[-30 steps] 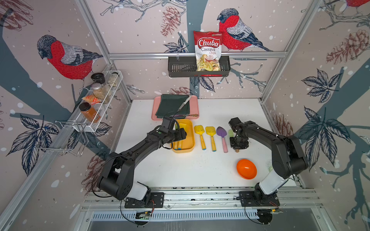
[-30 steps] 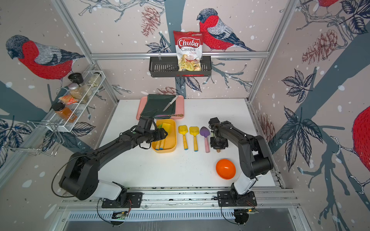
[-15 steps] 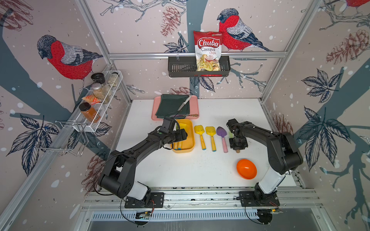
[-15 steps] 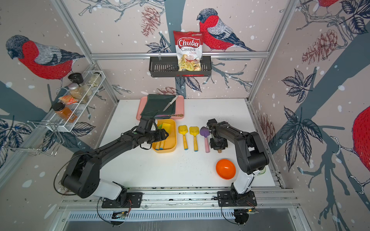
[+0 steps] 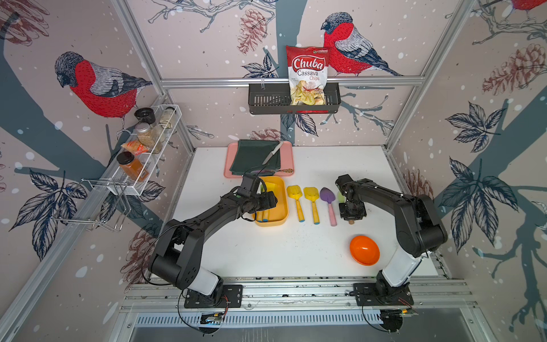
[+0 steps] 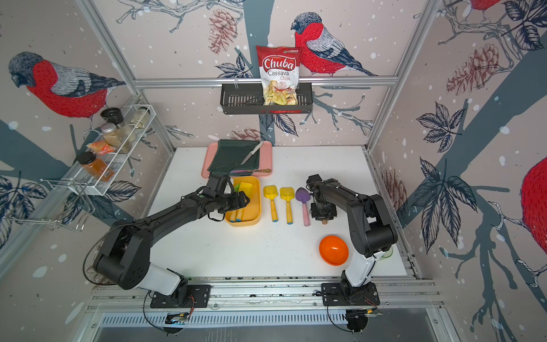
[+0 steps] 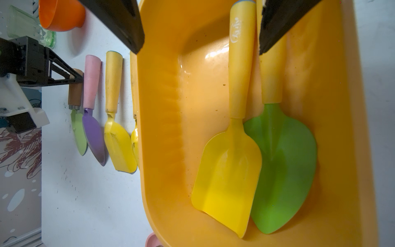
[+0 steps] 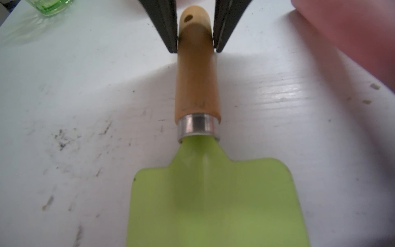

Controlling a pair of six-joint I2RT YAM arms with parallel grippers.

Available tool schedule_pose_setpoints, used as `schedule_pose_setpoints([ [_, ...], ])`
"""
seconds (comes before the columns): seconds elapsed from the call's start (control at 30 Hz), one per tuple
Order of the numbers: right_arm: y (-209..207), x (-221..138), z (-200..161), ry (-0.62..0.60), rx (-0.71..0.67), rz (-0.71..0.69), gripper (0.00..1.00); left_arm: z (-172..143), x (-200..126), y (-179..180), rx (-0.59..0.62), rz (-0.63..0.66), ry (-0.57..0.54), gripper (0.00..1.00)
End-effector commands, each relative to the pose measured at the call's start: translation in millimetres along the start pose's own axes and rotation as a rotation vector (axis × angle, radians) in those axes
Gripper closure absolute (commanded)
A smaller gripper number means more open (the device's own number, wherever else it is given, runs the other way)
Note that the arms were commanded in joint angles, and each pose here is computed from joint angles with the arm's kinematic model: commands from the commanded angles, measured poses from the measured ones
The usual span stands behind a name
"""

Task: Take the shovel out of the storage box
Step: Place the shovel at the center of the board, then pick up the shovel from the storage box.

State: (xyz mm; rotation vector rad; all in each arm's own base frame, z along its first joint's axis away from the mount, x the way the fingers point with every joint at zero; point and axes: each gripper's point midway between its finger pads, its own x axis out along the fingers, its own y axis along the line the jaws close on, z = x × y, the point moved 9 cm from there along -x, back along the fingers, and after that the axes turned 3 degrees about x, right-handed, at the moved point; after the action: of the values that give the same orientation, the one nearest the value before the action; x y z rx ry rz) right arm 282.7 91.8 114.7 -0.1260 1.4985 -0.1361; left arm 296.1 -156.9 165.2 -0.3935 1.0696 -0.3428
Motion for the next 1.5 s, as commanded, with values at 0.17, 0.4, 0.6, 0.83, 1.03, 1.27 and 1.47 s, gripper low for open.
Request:
schedule_pose_setpoints([
  [0.17, 3, -34, -6, -0.044, 0.006, 0.049, 0.6, 4, 13, -1, 0.087, 0.198, 0.045, 0.23],
  [0.4, 0, -70, -9, -0.138, 0.029, 0.091, 0.59, 13, 34, -2, 0.135, 0.281, 0.095, 0.33],
  [0.6, -4, -91, -10, -0.212, 0.052, 0.137, 0.59, 13, 57, -2, 0.164, 0.368, 0.128, 0.34],
  [0.83, -5, -106, -11, -0.292, 0.062, 0.182, 0.6, 6, 74, 6, 0.169, 0.41, 0.173, 0.41],
  [1.03, 0, -109, -10, -0.304, 0.049, 0.22, 0.6, 4, 81, 6, 0.166, 0.397, 0.178, 0.56],
  [1.27, 10, -114, -9, -0.325, 0.031, 0.275, 0.6, 10, 77, -2, 0.17, 0.356, 0.162, 0.92],
  [1.47, 22, -136, -3, -0.407, 0.005, 0.452, 0.59, 25, 45, -22, 0.158, 0.249, 0.056, 1.0],
])
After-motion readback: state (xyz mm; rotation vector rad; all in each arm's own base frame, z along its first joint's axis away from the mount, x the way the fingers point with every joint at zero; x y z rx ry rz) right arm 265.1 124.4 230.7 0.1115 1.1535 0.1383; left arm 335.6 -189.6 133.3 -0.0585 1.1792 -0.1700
